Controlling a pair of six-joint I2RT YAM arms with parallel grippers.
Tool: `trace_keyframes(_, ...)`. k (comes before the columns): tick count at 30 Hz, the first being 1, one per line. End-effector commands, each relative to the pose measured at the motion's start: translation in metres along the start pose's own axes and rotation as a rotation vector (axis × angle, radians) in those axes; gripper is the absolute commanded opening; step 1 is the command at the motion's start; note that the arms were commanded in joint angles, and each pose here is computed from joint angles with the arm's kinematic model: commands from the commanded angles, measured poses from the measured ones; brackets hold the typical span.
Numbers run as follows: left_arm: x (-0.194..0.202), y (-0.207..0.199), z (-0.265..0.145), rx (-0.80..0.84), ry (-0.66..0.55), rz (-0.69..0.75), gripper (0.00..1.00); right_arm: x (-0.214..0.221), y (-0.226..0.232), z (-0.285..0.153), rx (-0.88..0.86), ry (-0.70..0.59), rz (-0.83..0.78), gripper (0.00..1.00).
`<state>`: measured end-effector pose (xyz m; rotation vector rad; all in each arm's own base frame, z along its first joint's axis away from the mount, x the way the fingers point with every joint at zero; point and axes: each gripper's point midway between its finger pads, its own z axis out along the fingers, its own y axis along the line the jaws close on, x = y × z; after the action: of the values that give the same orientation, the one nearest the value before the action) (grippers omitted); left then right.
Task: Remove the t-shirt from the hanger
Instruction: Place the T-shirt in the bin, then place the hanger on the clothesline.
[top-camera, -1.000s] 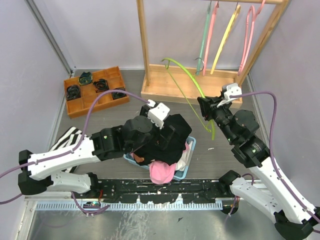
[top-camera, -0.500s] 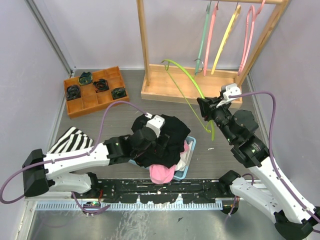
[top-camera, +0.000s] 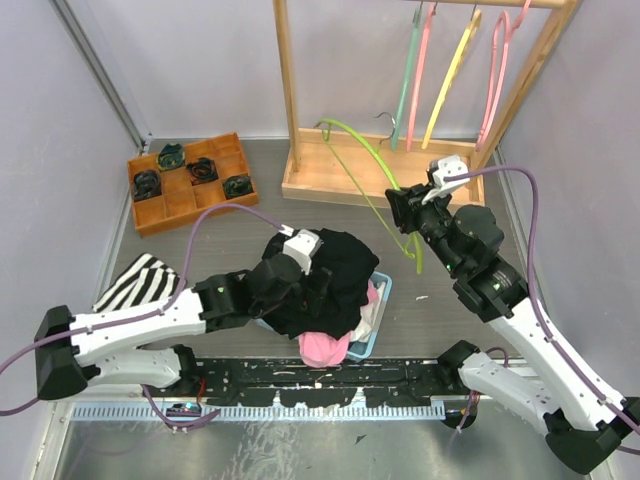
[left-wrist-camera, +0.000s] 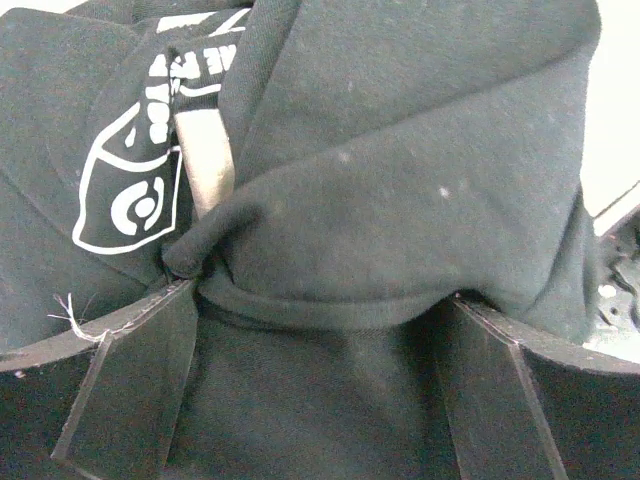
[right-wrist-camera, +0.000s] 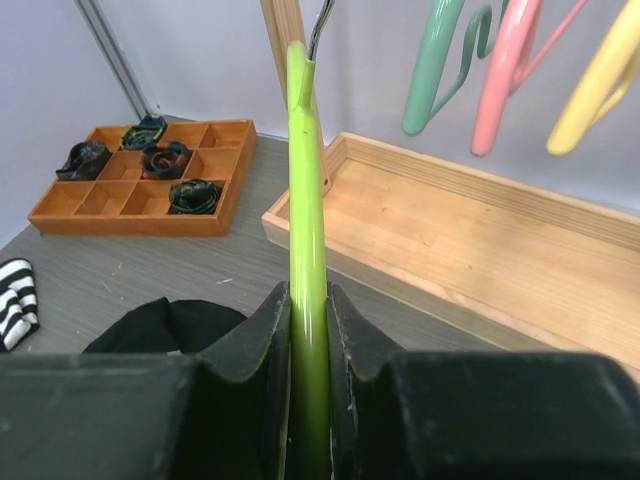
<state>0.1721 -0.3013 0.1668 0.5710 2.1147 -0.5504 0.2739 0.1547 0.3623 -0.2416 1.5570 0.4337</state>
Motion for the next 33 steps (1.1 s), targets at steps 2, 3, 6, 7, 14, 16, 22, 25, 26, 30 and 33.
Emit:
trace_keyframes(2,-0.03,-0.014,-0.039,0.111,-0.041,0.022,0.98,-0.074,0.009,0.004,-0.019,-0.19,0.043,0.01)
trace_keyframes(3,-0.038,-0.016,-0.045,0.129,-0.061,0.025,0.98,-0.077,0.009,0.007,-0.013,-0.19,0.041,0.01)
trace_keyframes(6,-0.056,-0.021,-0.061,0.171,-0.103,0.037,0.98,-0.085,0.008,0.019,0.004,-0.187,0.041,0.01)
trace_keyframes(7,-0.062,-0.022,-0.067,0.181,-0.118,0.039,0.98,-0.088,0.008,0.023,0.01,-0.187,0.041,0.01)
trace_keyframes(14,-0.094,-0.013,-0.094,0.169,-0.246,0.028,0.98,-0.125,0.003,0.054,0.085,-0.228,0.024,0.01)
trace_keyframes(16,-0.1,-0.007,-0.098,0.146,-0.284,0.023,0.98,-0.137,0.003,0.067,0.097,-0.242,-0.004,0.01)
trace_keyframes(22,-0.109,0.006,-0.104,0.096,-0.342,0.013,0.98,-0.171,0.007,0.11,0.114,-0.284,-0.038,0.01)
trace_keyframes(25,-0.108,0.007,-0.105,0.093,-0.344,0.01,0.98,-0.188,0.005,0.123,0.12,-0.309,-0.037,0.01)
trace_keyframes(26,-0.107,0.008,-0.105,0.092,-0.344,0.008,0.98,-0.195,0.004,0.125,0.122,-0.32,-0.037,0.01)
trace_keyframes(30,-0.105,0.012,-0.107,0.083,-0.353,-0.004,0.98,-0.2,-0.003,0.14,0.141,-0.32,-0.043,0.01)
trace_keyframes(33,-0.105,0.015,-0.11,0.078,-0.362,-0.01,0.98,-0.204,-0.008,0.146,0.151,-0.331,-0.042,0.01)
